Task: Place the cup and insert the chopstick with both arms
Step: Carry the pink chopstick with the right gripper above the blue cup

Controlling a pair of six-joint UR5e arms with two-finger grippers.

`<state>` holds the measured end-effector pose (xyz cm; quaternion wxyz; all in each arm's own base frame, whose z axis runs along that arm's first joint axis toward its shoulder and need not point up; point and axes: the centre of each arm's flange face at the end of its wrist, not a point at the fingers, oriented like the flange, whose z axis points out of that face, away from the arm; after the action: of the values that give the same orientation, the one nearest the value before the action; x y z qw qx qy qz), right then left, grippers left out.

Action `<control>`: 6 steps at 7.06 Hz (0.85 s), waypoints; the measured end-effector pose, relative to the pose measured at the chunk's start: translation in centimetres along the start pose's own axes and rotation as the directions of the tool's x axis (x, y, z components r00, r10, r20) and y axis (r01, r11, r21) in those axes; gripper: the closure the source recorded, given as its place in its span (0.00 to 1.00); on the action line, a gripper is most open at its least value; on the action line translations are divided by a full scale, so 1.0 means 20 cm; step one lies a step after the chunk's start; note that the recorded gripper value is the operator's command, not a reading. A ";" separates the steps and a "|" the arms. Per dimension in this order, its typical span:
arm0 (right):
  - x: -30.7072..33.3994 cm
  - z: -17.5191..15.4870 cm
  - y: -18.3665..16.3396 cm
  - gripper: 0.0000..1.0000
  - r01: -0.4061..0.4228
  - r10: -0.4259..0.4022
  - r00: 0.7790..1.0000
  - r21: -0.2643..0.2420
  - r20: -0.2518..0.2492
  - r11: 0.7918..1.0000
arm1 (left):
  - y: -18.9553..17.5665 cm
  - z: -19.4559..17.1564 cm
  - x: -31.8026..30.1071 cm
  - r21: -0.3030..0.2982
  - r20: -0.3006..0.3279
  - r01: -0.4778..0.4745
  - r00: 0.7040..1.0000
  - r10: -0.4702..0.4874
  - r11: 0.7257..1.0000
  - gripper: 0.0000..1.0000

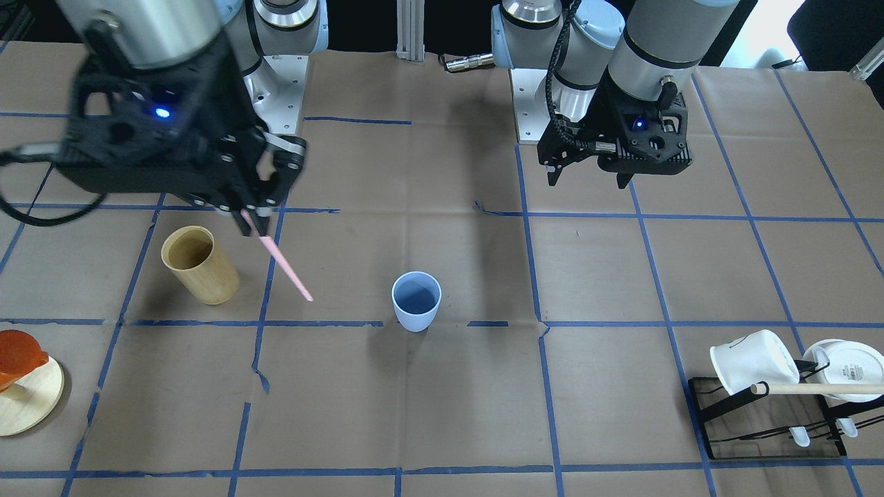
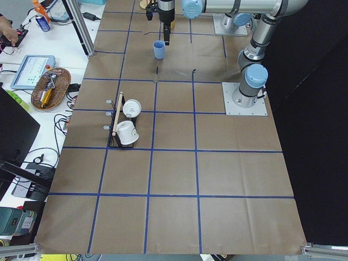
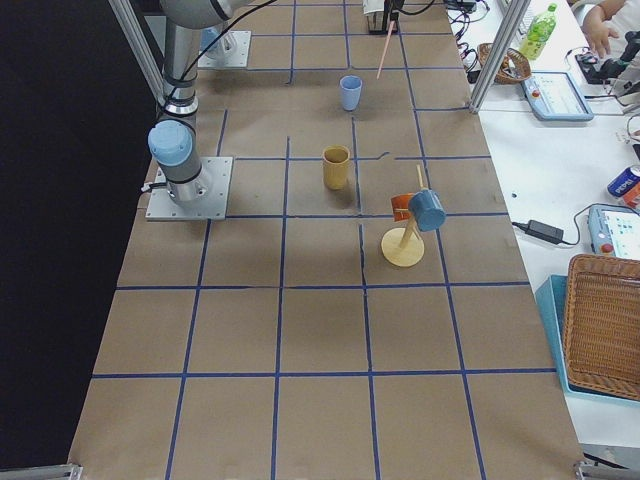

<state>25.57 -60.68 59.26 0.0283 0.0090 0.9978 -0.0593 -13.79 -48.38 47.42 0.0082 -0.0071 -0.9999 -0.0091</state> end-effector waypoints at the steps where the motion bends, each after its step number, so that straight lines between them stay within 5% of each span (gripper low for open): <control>1: -0.11 0.09 -0.01 0.98 -0.024 0.024 0.999 -0.009 0.030 1.000 | 0.00 0.00 0.00 0.000 0.000 0.000 1.000 0.000 1.000 0.00; 3: -0.30 0.25 0.03 0.98 -0.013 0.015 0.997 -0.015 0.078 1.000 | 0.00 0.00 0.00 0.000 -0.001 0.000 1.000 0.000 1.000 0.00; 6: -0.49 0.60 0.23 0.98 0.029 -0.031 0.998 0.021 0.058 0.999 | 0.00 0.00 0.00 -0.001 0.000 0.000 1.000 0.000 1.000 0.00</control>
<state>36.03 -57.68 47.41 0.0566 -0.0075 0.9959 -0.0699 -13.79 -48.33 47.38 0.0082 -0.0071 -0.9999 -0.0096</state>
